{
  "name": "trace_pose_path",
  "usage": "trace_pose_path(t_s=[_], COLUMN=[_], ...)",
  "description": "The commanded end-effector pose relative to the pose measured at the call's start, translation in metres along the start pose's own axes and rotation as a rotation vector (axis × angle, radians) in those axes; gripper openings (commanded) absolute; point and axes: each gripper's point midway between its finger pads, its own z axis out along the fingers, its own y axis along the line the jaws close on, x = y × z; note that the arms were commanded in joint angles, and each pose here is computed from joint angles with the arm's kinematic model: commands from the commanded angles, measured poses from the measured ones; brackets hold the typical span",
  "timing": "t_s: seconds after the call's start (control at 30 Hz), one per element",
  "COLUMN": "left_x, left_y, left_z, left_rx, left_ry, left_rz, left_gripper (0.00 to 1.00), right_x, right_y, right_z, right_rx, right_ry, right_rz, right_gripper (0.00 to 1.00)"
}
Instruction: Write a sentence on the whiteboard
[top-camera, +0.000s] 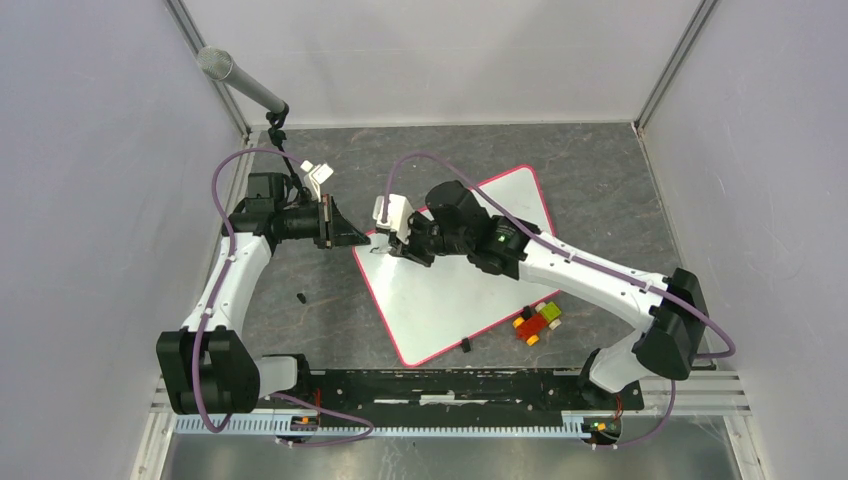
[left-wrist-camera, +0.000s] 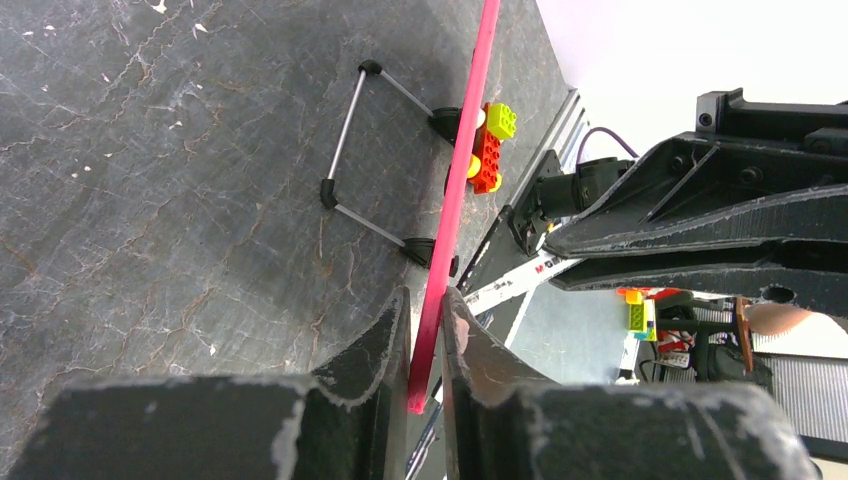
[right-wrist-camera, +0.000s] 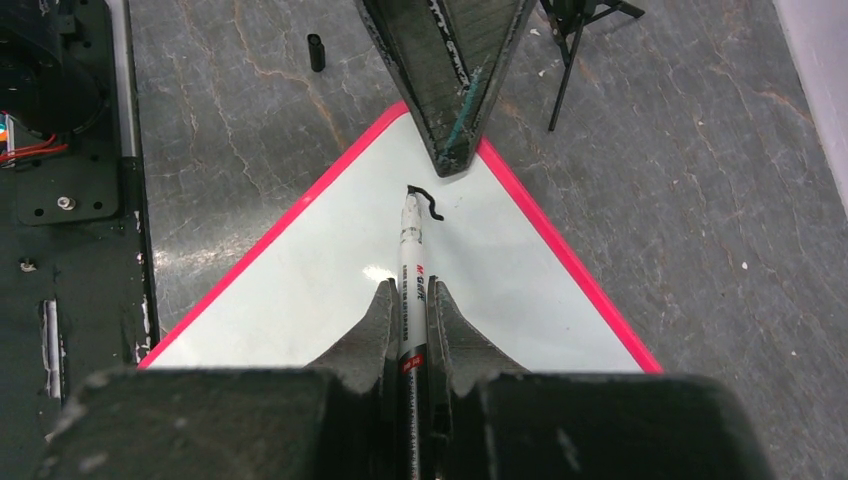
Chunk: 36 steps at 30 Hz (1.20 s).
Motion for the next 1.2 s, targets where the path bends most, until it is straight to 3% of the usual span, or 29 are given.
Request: trace_pose_path(t_s=[0.0,0.63,1.17], left_x=[-0.003,-0.003,-0.003], left_y=[-0.007,-0.005,-0.006], left_z=[-0.002,-0.002,-0.002], left_rx=[0.006,-0.002,-0.001], left_ry=[-0.01,-0.01,-0.011], left_rz=[0.055,0.058,0.06], left_gripper=[0.02,0.02,0.03], right_x=[-0.009,0.031,0.021], right_y=[0.001,0.03,0.004], right_z=[0.001,-0.005,-0.019], right_rx=[-0.001,-0.079,0.018], right_ry=[-0.015,0.068,0.062], right_rz=[-0.029,-0.074,-0.082], right_gripper=[0.0,0.0,0.0])
